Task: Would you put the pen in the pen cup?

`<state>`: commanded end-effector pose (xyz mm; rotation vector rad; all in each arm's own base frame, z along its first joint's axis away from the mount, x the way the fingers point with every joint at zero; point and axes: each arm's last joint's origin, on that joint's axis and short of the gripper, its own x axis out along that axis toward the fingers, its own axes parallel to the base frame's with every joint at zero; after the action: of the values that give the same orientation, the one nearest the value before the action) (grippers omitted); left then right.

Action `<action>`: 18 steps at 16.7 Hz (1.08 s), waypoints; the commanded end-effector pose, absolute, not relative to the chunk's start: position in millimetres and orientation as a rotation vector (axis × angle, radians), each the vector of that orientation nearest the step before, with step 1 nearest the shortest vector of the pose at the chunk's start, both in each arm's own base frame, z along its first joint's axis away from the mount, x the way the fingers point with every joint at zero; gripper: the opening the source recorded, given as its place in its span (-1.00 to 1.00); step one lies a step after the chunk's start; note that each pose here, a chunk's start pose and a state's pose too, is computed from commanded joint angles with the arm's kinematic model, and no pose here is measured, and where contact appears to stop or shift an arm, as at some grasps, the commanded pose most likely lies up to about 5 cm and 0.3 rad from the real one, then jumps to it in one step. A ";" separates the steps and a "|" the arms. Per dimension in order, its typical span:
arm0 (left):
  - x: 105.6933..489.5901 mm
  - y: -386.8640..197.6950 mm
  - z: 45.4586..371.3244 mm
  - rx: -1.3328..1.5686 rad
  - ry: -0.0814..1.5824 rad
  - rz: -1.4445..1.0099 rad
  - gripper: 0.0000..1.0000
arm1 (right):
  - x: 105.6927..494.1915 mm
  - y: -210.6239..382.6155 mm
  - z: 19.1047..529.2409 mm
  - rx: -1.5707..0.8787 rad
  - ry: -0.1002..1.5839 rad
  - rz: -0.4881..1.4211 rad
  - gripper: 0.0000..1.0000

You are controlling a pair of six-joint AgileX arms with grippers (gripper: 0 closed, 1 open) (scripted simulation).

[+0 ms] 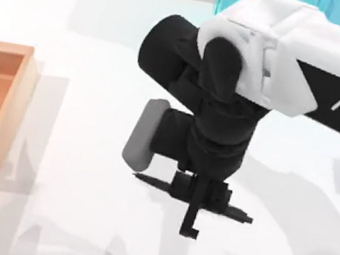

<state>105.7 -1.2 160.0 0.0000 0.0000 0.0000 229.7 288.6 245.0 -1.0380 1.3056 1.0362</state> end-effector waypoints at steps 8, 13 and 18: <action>105.7 -1.2 160.0 0.000 0.000 0.000 1.00 | 203.9 283.7 264.5 -1.038 1.312 1.037 -1.00; 105.7 -1.2 160.0 0.000 0.000 0.000 1.00 | 234.5 273.7 260.7 -0.821 1.262 1.064 -1.00; 105.7 -1.2 160.0 0.000 0.000 0.000 1.00 | 306.0 232.5 238.4 -0.353 1.131 1.090 -1.00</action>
<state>105.7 -1.2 160.0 0.0000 0.0000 0.0000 306.0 232.5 238.4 -0.3530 1.1312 1.0901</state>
